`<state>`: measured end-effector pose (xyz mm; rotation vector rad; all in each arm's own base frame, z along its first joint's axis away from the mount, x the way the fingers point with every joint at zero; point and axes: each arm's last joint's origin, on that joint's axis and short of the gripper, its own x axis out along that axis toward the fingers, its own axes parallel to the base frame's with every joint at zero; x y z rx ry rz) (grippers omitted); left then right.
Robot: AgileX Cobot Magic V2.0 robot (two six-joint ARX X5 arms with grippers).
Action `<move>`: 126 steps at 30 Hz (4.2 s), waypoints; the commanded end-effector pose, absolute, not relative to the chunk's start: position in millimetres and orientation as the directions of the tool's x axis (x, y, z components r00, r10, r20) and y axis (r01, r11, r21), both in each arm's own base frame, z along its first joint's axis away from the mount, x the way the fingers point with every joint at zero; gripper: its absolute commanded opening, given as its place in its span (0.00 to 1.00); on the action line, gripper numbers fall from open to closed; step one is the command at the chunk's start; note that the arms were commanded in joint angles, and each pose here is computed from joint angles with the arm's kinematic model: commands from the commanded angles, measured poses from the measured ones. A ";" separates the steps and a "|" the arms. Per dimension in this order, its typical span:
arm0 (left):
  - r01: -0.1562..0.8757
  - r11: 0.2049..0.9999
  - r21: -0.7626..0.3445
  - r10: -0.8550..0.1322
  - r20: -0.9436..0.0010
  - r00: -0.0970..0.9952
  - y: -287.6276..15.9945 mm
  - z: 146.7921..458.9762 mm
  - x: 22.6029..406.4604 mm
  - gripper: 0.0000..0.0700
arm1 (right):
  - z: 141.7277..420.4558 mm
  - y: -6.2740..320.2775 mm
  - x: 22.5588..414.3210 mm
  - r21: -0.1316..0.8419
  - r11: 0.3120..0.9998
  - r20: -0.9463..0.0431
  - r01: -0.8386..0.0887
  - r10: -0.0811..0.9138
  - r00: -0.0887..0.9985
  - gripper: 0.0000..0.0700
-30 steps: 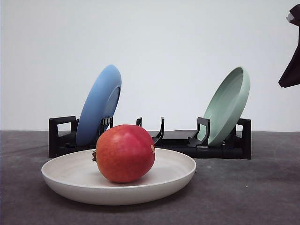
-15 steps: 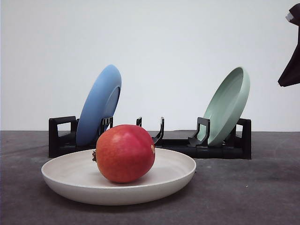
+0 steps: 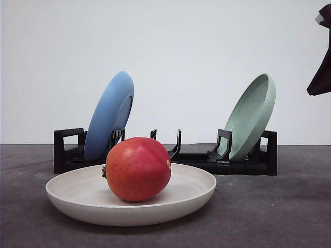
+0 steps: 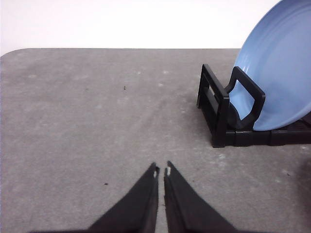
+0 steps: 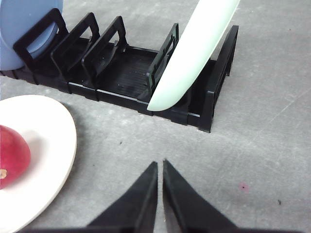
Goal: Place pomegranate in white plate
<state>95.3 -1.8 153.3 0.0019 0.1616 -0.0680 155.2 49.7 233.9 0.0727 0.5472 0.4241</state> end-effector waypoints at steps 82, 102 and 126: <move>0.067 0.998 0.003 -0.065 -0.175 0.982 -1.7 149.5 95.6 0.00 | 151.6 1.1 96.2 0.011 0.999 -0.150 -0.045 0.046 0.988 0.01; 0.067 0.998 0.003 -0.065 -0.175 0.982 -1.7 149.5 95.6 0.00 | 151.6 1.1 96.2 0.011 0.999 -0.150 -0.045 0.046 0.988 0.01; 0.067 0.998 0.003 -0.065 -0.175 0.982 -1.7 149.7 95.6 0.00 | 151.6 1.1 96.2 0.011 0.999 -0.150 -0.045 0.046 0.988 0.01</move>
